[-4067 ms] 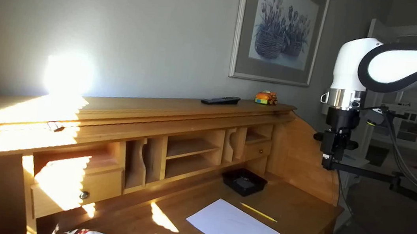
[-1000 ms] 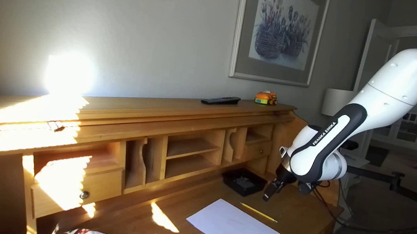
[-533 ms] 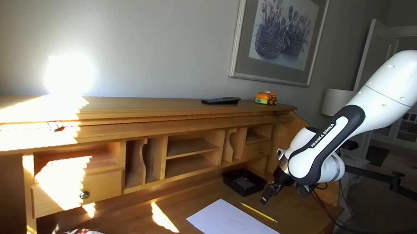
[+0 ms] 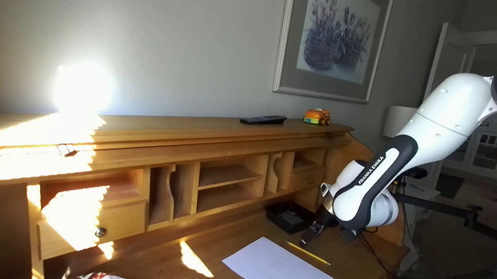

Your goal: Use the pencil to draw on the piece of paper

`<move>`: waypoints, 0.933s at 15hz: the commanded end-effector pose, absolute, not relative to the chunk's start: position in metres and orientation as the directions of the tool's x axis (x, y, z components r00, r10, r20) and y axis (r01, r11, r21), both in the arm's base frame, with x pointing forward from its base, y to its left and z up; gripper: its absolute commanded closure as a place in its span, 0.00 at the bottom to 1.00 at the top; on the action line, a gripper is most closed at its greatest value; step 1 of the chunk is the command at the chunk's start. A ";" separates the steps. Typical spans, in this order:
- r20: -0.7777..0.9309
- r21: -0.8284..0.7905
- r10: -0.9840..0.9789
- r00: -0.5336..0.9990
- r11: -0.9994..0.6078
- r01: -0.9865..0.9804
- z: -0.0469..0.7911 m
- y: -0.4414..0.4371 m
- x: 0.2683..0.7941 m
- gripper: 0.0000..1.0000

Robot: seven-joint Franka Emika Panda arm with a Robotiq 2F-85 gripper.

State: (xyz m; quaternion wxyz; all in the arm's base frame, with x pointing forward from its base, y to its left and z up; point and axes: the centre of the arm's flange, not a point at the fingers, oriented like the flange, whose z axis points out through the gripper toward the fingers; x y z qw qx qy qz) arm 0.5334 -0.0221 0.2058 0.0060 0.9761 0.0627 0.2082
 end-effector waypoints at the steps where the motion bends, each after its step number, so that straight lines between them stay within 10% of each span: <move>1: 0.459 0.011 0.082 0.885 -0.996 0.087 0.181 -0.035 0.549 0.00; 14: 0.507 0.003 0.087 0.857 -0.995 0.099 0.150 -0.040 0.553 0.00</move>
